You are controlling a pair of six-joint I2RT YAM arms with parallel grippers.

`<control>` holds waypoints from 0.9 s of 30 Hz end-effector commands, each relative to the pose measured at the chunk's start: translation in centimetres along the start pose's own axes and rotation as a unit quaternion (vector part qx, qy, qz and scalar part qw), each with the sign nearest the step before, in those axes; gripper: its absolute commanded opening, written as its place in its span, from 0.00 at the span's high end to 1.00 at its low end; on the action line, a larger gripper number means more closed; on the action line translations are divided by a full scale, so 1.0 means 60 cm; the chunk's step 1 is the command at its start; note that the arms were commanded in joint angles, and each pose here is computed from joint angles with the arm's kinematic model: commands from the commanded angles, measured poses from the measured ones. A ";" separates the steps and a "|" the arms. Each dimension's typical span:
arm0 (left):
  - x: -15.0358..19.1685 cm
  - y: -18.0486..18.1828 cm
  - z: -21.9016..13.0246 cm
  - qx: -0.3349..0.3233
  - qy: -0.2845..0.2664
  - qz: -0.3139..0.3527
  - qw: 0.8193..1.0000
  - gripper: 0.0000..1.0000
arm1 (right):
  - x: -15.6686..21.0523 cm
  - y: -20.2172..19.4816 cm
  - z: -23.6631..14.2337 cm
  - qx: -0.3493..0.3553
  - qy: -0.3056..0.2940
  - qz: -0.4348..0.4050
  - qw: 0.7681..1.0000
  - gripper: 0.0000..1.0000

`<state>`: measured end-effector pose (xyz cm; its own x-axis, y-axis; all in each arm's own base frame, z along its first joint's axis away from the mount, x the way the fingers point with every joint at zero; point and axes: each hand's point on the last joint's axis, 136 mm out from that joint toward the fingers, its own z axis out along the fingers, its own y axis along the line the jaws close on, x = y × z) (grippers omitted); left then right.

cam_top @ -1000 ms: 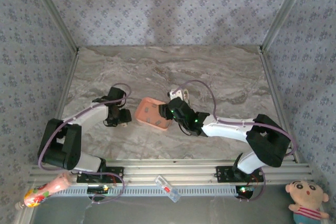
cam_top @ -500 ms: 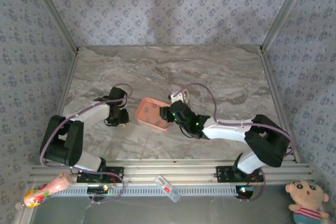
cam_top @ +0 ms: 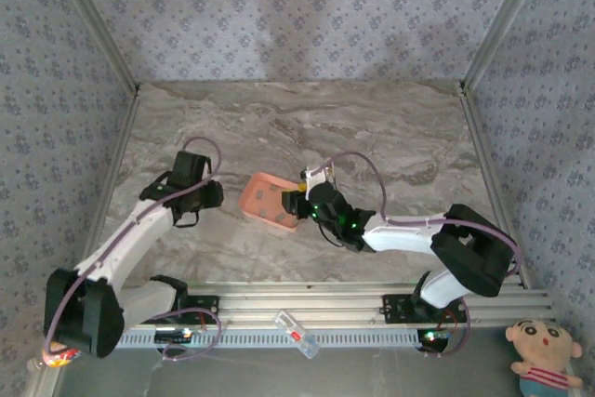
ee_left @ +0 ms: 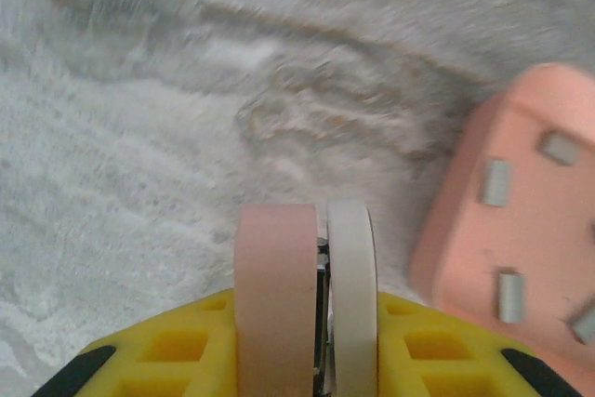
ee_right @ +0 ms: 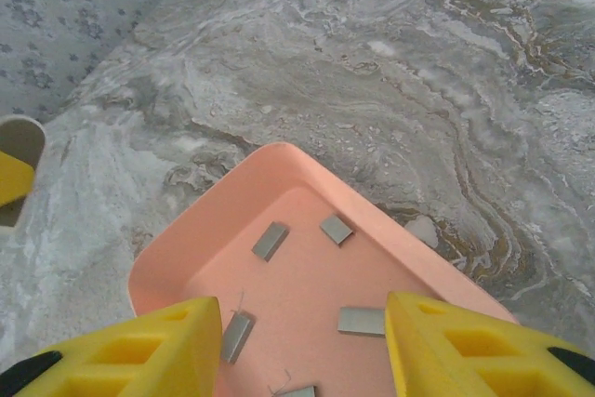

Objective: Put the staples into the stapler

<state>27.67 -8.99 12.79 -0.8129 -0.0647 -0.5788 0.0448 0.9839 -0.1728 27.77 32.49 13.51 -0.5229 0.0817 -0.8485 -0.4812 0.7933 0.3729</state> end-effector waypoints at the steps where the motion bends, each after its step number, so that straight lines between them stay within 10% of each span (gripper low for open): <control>1: -0.045 -0.062 -0.042 0.079 -0.073 0.107 0.988 0.75 | -0.049 0.032 -0.017 -0.067 -0.045 0.027 0.996 0.49; 18: 0.006 -0.206 -0.128 0.242 -0.192 0.502 0.808 0.74 | -0.094 0.098 -0.053 -0.220 -0.100 0.066 0.968 0.46; 27: -0.007 -0.197 -0.121 0.204 -0.235 0.509 0.802 0.74 | -0.084 0.134 -0.049 -0.276 -0.100 0.093 0.951 0.43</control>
<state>22.50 -19.19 19.07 -0.0171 0.5993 -0.8004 0.8465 0.4347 0.3074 25.06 36.24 19.96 -0.5252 0.2924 -0.7992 -0.6898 0.4037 0.6010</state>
